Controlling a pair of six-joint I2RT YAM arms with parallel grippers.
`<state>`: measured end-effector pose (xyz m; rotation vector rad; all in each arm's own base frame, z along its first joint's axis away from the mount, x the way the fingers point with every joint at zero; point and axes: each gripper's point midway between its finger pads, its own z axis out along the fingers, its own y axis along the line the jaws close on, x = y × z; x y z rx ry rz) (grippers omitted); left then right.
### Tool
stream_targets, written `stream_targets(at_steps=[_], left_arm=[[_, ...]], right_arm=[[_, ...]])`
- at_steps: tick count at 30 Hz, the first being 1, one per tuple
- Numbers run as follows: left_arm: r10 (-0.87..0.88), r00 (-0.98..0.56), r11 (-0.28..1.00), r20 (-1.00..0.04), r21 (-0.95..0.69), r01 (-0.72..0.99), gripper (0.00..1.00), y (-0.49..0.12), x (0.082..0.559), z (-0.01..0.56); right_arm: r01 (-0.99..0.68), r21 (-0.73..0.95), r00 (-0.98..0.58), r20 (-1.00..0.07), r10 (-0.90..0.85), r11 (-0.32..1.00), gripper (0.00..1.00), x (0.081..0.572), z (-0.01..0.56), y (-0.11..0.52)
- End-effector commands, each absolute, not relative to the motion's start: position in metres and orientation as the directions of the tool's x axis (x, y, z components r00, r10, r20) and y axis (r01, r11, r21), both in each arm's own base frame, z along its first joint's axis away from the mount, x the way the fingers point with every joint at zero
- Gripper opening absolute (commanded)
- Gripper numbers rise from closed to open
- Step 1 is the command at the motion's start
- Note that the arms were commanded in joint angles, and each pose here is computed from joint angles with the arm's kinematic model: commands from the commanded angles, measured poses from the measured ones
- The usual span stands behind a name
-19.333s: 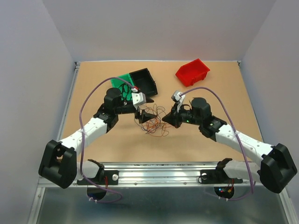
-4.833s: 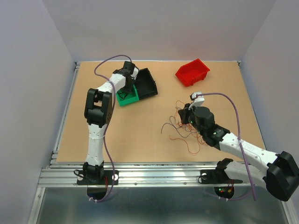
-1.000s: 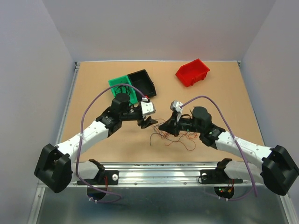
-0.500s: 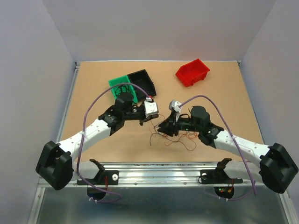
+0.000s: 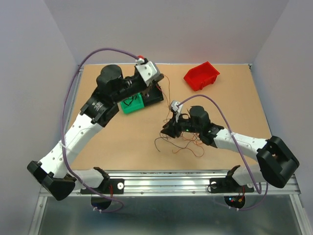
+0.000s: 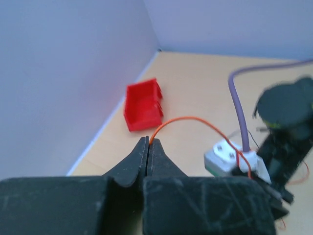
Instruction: Untangle the cables
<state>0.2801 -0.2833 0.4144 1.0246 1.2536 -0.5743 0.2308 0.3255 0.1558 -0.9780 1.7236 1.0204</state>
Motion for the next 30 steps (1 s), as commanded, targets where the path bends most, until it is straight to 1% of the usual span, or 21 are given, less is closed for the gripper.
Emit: stream_targets(at_steps=[1,2,3,4,5,7,8,9,10,12,13,14,16,17,19,22,23,25,26,27,30], left_arm=[[0.107,0.258,0.664,-0.960,0.262,0.701,0.00,-0.259,0.304,0.493],[0.077,0.288,0.706,-0.954,0.256,0.660,0.00,-0.253,0.309,0.525],[0.063,0.271,0.747,-0.961,0.225,0.625,0.00,-0.245,0.314,0.536],[0.069,0.254,0.808,-0.965,0.203,0.553,0.00,-0.236,0.330,0.544],[0.027,0.297,0.849,-0.955,0.178,0.497,0.00,-0.219,0.325,0.582],[-0.001,0.319,0.915,-0.948,0.128,0.384,0.00,-0.196,0.332,0.609],[-0.007,0.330,0.927,-0.944,0.117,0.355,0.00,-0.193,0.336,0.617],[-0.042,0.376,0.944,-0.925,0.086,0.318,0.00,-0.179,0.328,0.641],[-0.056,0.394,0.945,-0.918,0.078,0.317,0.00,-0.177,0.325,0.648],[-0.065,0.417,0.940,-0.906,0.085,0.331,0.00,-0.178,0.320,0.654],[-0.068,0.422,0.925,-0.904,0.101,0.366,0.00,-0.185,0.319,0.652],[-0.051,0.400,0.914,-0.915,0.119,0.387,0.00,-0.192,0.321,0.636],[-0.062,0.417,0.895,-0.907,0.134,0.426,0.00,-0.199,0.316,0.629],[-0.034,0.379,0.886,-0.925,0.147,0.440,0.00,-0.209,0.327,0.603],[-0.024,0.370,0.883,-0.929,0.154,0.443,0.00,-0.216,0.335,0.590],[0.022,0.317,0.888,-0.948,0.164,0.430,0.00,-0.226,0.357,0.556],[0.052,0.275,0.882,-0.960,0.174,0.439,0.00,-0.234,0.368,0.531],[0.051,0.280,0.876,-0.959,0.177,0.448,0.00,-0.241,0.377,0.517],[0.077,0.245,0.874,-0.966,0.184,0.451,0.00,-0.247,0.388,0.492],[0.077,0.250,0.877,-0.965,0.185,0.444,0.00,-0.250,0.394,0.487],[0.109,0.204,0.873,-0.973,0.192,0.449,0.00,-0.262,0.419,0.455]], right_arm=[[-0.919,0.172,-0.235,-0.961,-0.144,0.354,0.38,0.246,0.182,0.339],[-0.917,0.168,-0.233,-0.962,-0.142,0.362,0.38,0.248,0.182,0.339],[-0.915,0.168,-0.233,-0.962,-0.140,0.366,0.39,0.249,0.182,0.339],[-0.913,0.168,-0.235,-0.962,-0.142,0.372,0.41,0.250,0.180,0.339],[-0.911,0.167,-0.235,-0.962,-0.141,0.377,0.45,0.251,0.180,0.338],[-0.910,0.166,-0.235,-0.962,-0.141,0.379,0.47,0.251,0.179,0.337],[-0.907,0.163,-0.234,-0.962,-0.144,0.388,0.48,0.251,0.178,0.336],[-0.905,0.165,-0.238,-0.960,-0.146,0.393,0.49,0.251,0.176,0.335],[-0.902,0.162,-0.237,-0.960,-0.146,0.399,0.49,0.252,0.176,0.334],[-0.897,0.154,-0.231,-0.963,-0.142,0.415,0.52,0.252,0.177,0.330],[-0.894,0.150,-0.227,-0.964,-0.139,0.421,0.55,0.252,0.179,0.328],[-0.890,0.143,-0.216,-0.969,-0.124,0.432,0.63,0.252,0.186,0.326],[-0.878,0.149,-0.221,-0.969,-0.108,0.455,0.70,0.252,0.187,0.321],[-0.876,0.142,-0.203,-0.976,-0.084,0.462,0.71,0.251,0.197,0.318],[-0.850,0.142,-0.199,-0.978,-0.061,0.507,0.72,0.254,0.200,0.310],[-0.798,0.157,-0.192,-0.981,0.001,0.581,0.74,0.260,0.215,0.296],[-0.758,0.163,-0.196,-0.980,0.018,0.632,0.74,0.266,0.213,0.287],[-0.717,0.165,-0.180,-0.982,0.048,0.677,0.76,0.270,0.221,0.276],[-0.669,0.173,-0.185,-0.981,0.063,0.723,0.78,0.275,0.219,0.266],[-0.655,0.177,-0.186,-0.980,0.071,0.735,0.79,0.276,0.220,0.263],[-0.526,0.207,-0.171,-0.976,0.135,0.825,0.80,0.289,0.227,0.239]])
